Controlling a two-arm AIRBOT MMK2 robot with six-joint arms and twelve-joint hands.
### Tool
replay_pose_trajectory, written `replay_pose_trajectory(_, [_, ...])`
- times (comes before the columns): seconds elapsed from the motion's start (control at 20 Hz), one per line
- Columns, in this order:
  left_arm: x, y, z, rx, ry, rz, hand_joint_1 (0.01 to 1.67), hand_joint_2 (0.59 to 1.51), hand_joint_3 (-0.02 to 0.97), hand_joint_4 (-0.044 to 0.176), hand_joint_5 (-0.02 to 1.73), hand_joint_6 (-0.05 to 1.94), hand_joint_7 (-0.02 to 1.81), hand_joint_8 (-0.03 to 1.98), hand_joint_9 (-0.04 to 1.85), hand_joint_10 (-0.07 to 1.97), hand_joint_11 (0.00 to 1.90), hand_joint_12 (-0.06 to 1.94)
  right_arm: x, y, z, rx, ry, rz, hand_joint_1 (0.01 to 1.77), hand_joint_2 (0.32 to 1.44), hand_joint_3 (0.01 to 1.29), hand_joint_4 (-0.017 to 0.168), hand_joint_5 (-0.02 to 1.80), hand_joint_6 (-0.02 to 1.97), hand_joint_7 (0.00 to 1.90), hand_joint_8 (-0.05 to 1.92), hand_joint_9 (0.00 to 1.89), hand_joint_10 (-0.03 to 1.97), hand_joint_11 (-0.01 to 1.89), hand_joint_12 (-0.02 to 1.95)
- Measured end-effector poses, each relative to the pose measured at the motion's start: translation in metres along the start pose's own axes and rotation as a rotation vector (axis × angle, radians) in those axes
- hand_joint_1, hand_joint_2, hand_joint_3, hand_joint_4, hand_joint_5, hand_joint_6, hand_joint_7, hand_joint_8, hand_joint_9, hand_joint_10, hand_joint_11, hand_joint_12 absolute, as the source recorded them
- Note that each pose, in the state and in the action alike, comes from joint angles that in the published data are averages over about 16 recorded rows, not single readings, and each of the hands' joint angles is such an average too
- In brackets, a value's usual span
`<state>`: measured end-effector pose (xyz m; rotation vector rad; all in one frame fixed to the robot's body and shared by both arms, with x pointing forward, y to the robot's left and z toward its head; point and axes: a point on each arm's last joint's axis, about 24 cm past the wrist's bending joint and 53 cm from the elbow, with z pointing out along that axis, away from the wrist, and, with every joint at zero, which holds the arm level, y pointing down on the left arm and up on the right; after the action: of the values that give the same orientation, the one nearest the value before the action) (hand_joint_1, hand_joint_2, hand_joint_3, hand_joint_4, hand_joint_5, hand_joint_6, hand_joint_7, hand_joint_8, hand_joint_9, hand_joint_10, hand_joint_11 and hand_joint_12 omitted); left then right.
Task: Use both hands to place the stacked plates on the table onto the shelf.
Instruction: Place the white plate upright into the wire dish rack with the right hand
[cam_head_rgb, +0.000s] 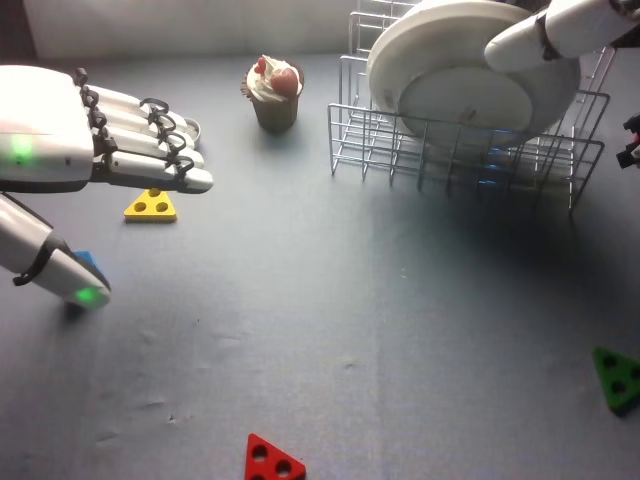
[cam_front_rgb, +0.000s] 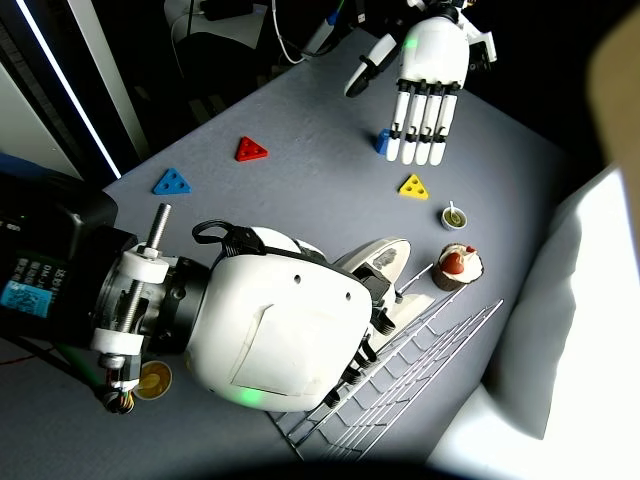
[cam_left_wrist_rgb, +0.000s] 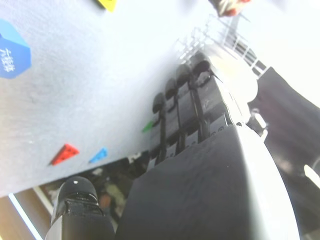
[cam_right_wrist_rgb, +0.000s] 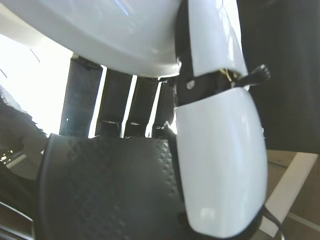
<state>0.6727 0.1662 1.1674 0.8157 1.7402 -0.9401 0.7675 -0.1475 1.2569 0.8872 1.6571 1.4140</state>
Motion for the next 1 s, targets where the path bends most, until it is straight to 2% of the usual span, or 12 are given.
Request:
replay_pose_trajectory(0.35, [0.0, -0.011, 0.005, 0.031, -0.004, -0.012, 0.01, 0.981, -0.001, 0.0, 0.15, 0.02, 0.21, 0.01, 0.22, 0.01, 0.2, 0.01, 0.002, 0.0, 0.0, 0.0, 0.003, 0.005, 1.15, 1.0, 0.01, -0.005, 0.8, 0.32, 0.93, 0.08, 0.99, 0.03, 1.08, 0.02])
replay_pose_trajectory(0.45, [0.001, -0.013, 0.006, 0.034, -0.002, -0.017, 0.01, 0.982, -0.001, 0.0, 0.15, 0.02, 0.21, 0.01, 0.21, 0.01, 0.2, 0.01, 0.003, 0.004, 0.0, -0.008, 0.004, 0.009, 1.1, 1.0, 0.01, -0.005, 0.76, 0.22, 0.88, 0.01, 0.95, 0.02, 1.04, 0.02])
replay_pose_trajectory(0.65, [0.003, -0.016, 0.008, 0.04, 0.006, -0.025, 0.01, 0.982, -0.001, 0.0, 0.16, 0.02, 0.22, 0.01, 0.22, 0.01, 0.2, 0.01, 0.004, 0.014, -0.002, -0.029, 0.006, 0.018, 1.03, 0.98, 0.01, -0.004, 0.67, 0.03, 0.8, 0.02, 0.86, 0.02, 0.94, 0.02])
replay_pose_trajectory(0.85, [0.004, -0.019, 0.01, 0.046, 0.007, -0.028, 0.01, 0.982, -0.001, 0.0, 0.16, 0.02, 0.22, 0.01, 0.22, 0.01, 0.2, 0.01, 0.006, 0.025, -0.005, -0.051, 0.013, 0.022, 0.98, 0.96, 0.01, 0.001, 0.61, 0.02, 0.74, 0.02, 0.77, 0.02, 0.84, 0.02])
replay_pose_trajectory(1.0, [0.004, -0.022, 0.011, 0.052, 0.011, -0.028, 0.01, 0.982, -0.001, 0.001, 0.17, 0.02, 0.21, 0.01, 0.21, 0.01, 0.2, 0.01, 0.01, 0.035, -0.008, -0.072, 0.02, -0.028, 0.95, 0.96, 0.01, 0.011, 0.59, 0.02, 0.7, 0.02, 0.72, 0.02, 0.77, 0.02])
